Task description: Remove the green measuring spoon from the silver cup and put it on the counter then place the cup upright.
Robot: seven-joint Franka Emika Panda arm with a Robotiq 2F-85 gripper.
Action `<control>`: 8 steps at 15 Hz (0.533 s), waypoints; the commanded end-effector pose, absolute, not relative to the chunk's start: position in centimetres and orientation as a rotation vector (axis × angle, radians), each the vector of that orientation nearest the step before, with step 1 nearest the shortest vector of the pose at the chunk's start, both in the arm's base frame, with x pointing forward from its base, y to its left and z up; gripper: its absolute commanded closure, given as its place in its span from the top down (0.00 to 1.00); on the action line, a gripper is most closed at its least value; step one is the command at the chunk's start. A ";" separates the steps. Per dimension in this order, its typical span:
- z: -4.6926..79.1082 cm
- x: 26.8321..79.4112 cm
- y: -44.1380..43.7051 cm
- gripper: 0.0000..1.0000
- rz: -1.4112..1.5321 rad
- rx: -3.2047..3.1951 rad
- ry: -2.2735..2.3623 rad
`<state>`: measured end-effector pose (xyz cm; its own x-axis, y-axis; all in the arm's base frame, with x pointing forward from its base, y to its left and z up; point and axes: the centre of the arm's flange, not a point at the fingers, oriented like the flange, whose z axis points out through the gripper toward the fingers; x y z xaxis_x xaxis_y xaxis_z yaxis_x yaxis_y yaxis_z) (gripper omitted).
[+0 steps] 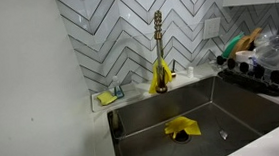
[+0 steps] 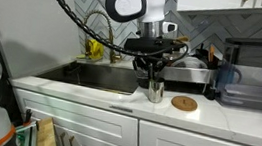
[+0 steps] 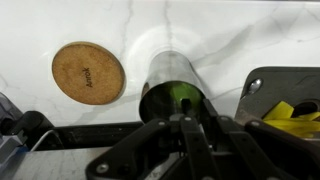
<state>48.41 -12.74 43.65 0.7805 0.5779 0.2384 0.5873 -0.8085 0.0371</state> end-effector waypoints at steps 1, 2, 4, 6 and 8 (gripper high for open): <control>43.6 47.9 -13.3 0.04 -0.372 -2.904 -0.954; 43.6 47.9 -13.3 0.01 -0.373 -2.905 -0.953; 43.6 47.9 -13.3 0.00 -0.382 -2.908 -0.950; 43.6 47.9 -13.4 0.01 -0.394 -2.907 -0.944; 43.5 47.9 -13.5 0.01 -0.398 -2.908 -0.935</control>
<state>48.31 -13.07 43.61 0.7855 0.5704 0.2402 0.5804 -0.8136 0.0341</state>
